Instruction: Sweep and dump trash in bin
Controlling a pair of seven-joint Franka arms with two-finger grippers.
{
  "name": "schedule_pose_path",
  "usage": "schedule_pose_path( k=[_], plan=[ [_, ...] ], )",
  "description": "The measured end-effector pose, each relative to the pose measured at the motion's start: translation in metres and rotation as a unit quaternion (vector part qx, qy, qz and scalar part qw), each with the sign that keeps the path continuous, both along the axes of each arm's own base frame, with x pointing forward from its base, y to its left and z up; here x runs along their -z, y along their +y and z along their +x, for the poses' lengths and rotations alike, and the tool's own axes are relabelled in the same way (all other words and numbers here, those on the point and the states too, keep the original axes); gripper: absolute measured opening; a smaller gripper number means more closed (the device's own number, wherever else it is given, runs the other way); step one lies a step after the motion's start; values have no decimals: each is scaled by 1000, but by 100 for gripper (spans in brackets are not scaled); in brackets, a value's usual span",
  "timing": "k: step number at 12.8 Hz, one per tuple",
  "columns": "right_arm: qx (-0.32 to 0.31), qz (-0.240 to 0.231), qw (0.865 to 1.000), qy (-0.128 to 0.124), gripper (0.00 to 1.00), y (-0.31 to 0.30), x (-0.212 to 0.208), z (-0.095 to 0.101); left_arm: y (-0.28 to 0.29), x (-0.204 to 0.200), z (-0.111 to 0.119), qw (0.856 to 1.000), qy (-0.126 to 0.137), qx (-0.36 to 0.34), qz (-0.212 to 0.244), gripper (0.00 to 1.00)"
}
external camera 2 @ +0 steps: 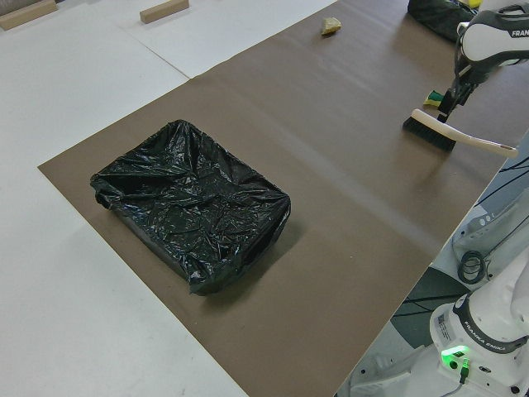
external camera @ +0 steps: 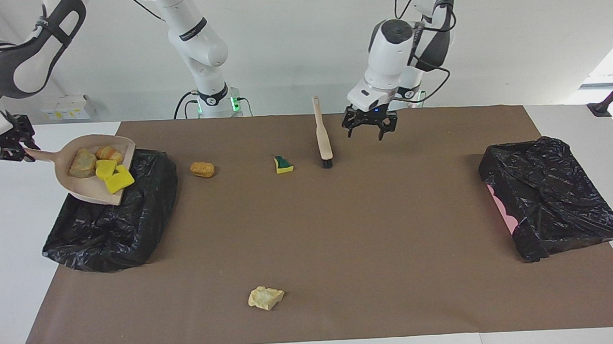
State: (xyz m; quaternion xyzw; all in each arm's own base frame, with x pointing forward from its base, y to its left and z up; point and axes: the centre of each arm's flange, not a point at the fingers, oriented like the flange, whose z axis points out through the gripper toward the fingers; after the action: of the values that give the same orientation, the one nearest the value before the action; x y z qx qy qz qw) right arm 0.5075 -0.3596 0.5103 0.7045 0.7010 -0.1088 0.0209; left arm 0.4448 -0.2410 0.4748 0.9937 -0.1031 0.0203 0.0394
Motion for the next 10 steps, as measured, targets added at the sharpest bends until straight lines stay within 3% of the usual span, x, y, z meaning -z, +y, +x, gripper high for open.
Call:
schedule_pose_path(
  k=[3, 5, 8, 10],
  plan=[
    [-47, -87, 995, 7, 33, 37, -32, 22, 77, -49, 55, 999, -29, 14, 12, 100],
    [-60, -131, 989, 14, 33, 64, -39, 36, 118, -83, 80, 999, -38, 5, 24, 100],
    [-74, -183, 980, 27, 33, 86, -39, 48, 158, -141, 93, 998, -51, 24, 37, 100],
    [-89, -211, 973, 31, 33, 97, -47, 52, 168, -170, 90, 998, -43, 26, 38, 100]
  ],
)
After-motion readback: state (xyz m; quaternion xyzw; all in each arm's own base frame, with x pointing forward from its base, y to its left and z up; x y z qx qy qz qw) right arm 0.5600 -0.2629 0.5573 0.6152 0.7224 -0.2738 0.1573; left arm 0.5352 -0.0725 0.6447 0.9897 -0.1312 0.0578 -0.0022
